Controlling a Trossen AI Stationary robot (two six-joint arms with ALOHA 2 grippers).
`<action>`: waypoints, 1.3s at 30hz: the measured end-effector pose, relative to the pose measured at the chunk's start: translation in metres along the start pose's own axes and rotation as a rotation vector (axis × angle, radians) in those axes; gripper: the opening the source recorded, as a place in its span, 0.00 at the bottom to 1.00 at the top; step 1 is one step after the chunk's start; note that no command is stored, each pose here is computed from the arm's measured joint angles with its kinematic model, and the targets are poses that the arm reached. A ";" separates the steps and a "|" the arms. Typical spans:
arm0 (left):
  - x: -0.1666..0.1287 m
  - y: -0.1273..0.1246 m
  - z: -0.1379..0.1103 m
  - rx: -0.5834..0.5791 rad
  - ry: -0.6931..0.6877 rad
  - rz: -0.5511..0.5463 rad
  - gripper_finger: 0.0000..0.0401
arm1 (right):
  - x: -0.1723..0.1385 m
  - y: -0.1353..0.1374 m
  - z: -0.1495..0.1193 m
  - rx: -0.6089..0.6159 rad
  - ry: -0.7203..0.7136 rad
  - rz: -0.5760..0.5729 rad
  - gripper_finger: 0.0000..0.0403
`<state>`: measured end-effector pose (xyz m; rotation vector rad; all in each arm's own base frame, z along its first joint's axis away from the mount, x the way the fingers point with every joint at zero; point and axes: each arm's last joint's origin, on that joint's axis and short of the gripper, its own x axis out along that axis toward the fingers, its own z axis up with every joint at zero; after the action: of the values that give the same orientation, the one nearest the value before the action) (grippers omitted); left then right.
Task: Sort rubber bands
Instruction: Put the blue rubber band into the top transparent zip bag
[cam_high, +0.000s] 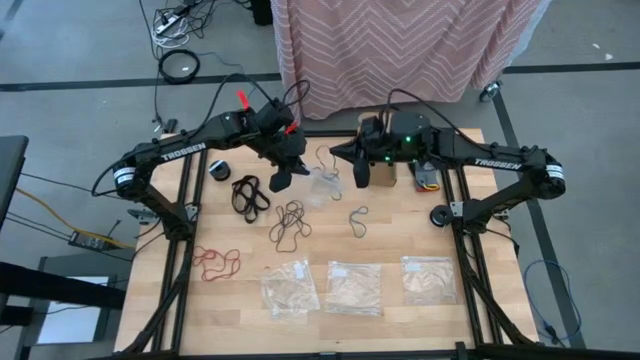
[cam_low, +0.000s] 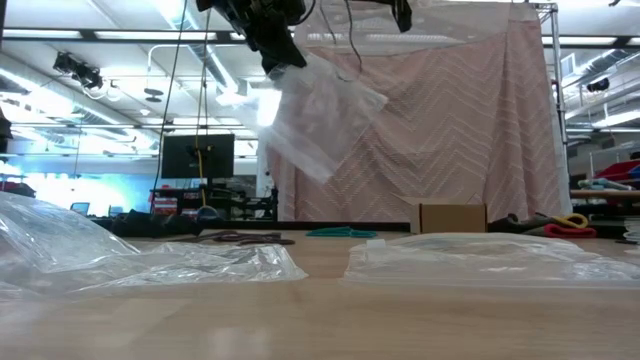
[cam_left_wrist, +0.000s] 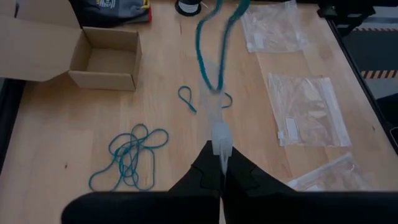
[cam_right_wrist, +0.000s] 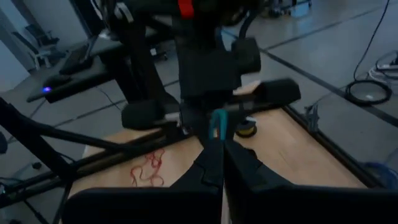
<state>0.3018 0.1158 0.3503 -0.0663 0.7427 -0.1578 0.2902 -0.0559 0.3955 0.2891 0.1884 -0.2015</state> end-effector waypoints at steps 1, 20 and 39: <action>0.000 0.000 0.000 0.000 0.000 0.000 0.00 | 0.000 -0.001 0.001 0.001 -0.003 0.001 0.00; 0.000 0.001 0.001 0.005 -0.007 0.014 0.00 | -0.001 -0.004 -0.014 0.022 0.152 -0.015 0.00; -0.001 0.001 0.010 0.011 -0.100 -0.007 0.00 | -0.005 -0.006 -0.030 0.040 0.328 -0.037 0.00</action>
<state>0.3075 0.1173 0.3583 -0.0661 0.6414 -0.1634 0.2794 -0.0518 0.3663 0.3580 0.5154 -0.1933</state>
